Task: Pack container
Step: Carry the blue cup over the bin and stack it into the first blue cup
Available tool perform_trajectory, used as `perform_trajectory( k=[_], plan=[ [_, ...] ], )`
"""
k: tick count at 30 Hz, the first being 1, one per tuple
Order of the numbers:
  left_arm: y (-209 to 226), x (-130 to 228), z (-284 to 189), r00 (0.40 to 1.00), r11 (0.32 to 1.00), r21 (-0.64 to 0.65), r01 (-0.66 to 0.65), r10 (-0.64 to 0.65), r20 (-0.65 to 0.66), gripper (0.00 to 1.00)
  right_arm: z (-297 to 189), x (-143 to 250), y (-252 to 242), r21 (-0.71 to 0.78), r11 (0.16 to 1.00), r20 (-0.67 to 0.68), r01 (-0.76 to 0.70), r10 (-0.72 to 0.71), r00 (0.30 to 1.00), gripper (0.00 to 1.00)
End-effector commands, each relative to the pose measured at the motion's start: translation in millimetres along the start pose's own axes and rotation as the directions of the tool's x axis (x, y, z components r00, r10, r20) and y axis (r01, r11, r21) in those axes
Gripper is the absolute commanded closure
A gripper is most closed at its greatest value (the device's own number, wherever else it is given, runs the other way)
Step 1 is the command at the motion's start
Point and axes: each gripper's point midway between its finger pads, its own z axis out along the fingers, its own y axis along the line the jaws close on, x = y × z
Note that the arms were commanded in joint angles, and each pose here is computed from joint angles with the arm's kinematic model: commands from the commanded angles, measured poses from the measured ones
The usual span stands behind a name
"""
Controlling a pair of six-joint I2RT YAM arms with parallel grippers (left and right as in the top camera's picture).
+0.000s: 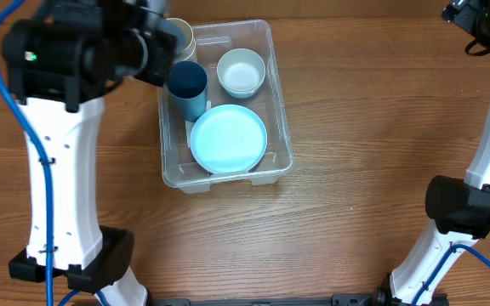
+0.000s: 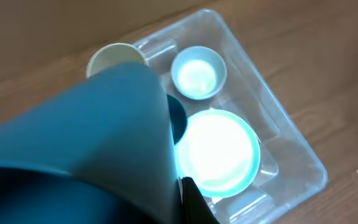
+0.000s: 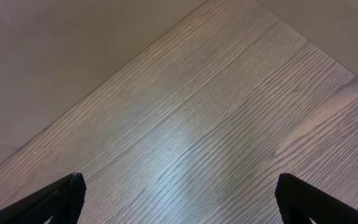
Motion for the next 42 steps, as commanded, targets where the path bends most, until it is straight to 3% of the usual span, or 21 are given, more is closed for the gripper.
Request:
perform_trajectory(
  k=[1, 20, 30, 31, 35, 39, 42],
  plan=[
    [-6, 1, 2, 0.998, 0.998, -0.017, -0.057, 0.057, -0.015, 0.96, -1, -3, -1, 0.005, 1.000, 0.014, -0.003, 0.003, 1.000, 0.00],
    [-17, 30, 96, 0.964, 0.995, 0.089, -0.036, 0.058, -0.259, 0.96, -1, -3, -1, 0.005, 1.000, 0.014, -0.003, 0.003, 1.000, 0.00],
    [8, 37, 108, 0.950, 0.997, -0.046, -0.057, 0.040, -0.310, 0.96, -1, -3, -1, 0.005, 1.000, 0.014, -0.003, 0.003, 1.000, 0.00],
    [8, 36, 108, 0.950, 0.997, -0.045, -0.057, 0.041, -0.309, 0.93, -1, -3, -1, 0.005, 1.000, 0.014, -0.003, 0.003, 1.000, 0.00],
    [8, 36, 108, 0.951, 0.997, -0.045, -0.058, 0.041, -0.306, 0.62, -1, -3, -1, 0.005, 1.000, 0.014, -0.003, 0.003, 1.000, 0.00],
    [8, 36, 108, 0.951, 0.997, -0.045, -0.057, 0.041, -0.306, 0.53, -1, -3, -1, 0.005, 1.000, 0.014, -0.003, 0.003, 1.000, 0.00],
    [8, 35, 108, 0.952, 0.997, -0.045, -0.057, 0.041, -0.304, 0.51, -1, -3, -1, 0.005, 1.000, 0.014, -0.003, 0.003, 1.000, 0.00]
  ],
)
